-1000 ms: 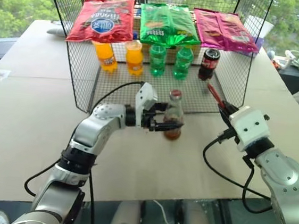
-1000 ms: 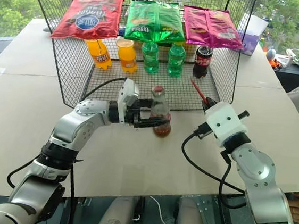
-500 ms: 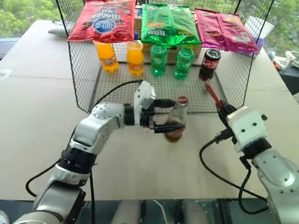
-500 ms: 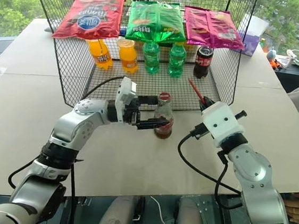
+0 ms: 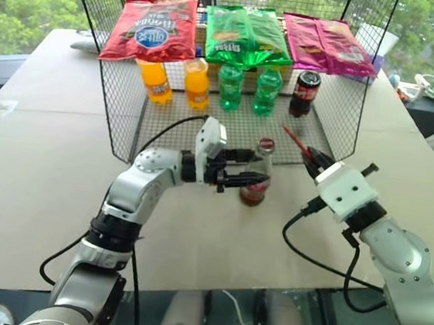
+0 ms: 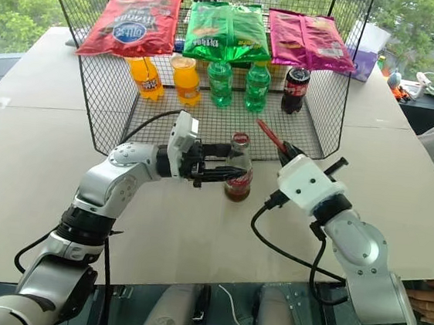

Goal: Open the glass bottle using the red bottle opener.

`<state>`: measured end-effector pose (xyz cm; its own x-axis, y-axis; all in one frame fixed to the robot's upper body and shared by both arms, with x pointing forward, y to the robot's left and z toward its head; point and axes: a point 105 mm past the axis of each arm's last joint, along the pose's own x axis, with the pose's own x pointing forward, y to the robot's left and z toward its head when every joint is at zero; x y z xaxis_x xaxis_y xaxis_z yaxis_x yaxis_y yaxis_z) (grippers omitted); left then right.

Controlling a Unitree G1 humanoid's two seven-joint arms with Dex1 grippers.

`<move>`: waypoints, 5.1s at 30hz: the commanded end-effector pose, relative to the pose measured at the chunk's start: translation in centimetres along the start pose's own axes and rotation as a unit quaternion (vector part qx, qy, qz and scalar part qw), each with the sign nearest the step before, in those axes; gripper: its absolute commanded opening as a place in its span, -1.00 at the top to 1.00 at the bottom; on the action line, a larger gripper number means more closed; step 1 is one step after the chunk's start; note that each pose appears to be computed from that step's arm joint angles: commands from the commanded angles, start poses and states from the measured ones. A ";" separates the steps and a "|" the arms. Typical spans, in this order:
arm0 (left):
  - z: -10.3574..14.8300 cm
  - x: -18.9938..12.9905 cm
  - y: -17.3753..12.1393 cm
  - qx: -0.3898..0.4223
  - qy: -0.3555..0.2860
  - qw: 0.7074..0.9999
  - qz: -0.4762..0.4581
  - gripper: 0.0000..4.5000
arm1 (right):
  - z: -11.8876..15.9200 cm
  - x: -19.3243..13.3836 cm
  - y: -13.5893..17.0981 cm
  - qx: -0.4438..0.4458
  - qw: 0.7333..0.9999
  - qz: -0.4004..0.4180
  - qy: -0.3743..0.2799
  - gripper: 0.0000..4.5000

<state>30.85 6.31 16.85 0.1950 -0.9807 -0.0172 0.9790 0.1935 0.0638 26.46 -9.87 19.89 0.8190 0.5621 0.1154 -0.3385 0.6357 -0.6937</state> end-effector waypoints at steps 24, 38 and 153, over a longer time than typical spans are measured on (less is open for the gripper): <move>2.3 0.4 0.5 0.015 -0.014 1.000 -0.004 -0.12 | -0.6 0.8 5.8 -0.137 0.985 -0.040 -0.100 1.00; 2.5 0.1 0.5 0.014 -0.002 1.000 -0.013 -0.12 | -2.3 2.1 7.7 -0.178 0.978 -0.079 -0.075 1.00; 2.2 -9.4 0.1 -0.028 -0.047 0.985 0.163 -0.98 | -6.2 -5.2 -0.5 0.251 0.961 0.034 0.115 -1.00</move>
<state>29.74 14.47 18.35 0.4433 -0.8936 0.0703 0.8963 0.4431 -0.0193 25.74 -15.49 14.07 0.8416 0.5128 -0.1697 -0.5395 0.8133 -0.2177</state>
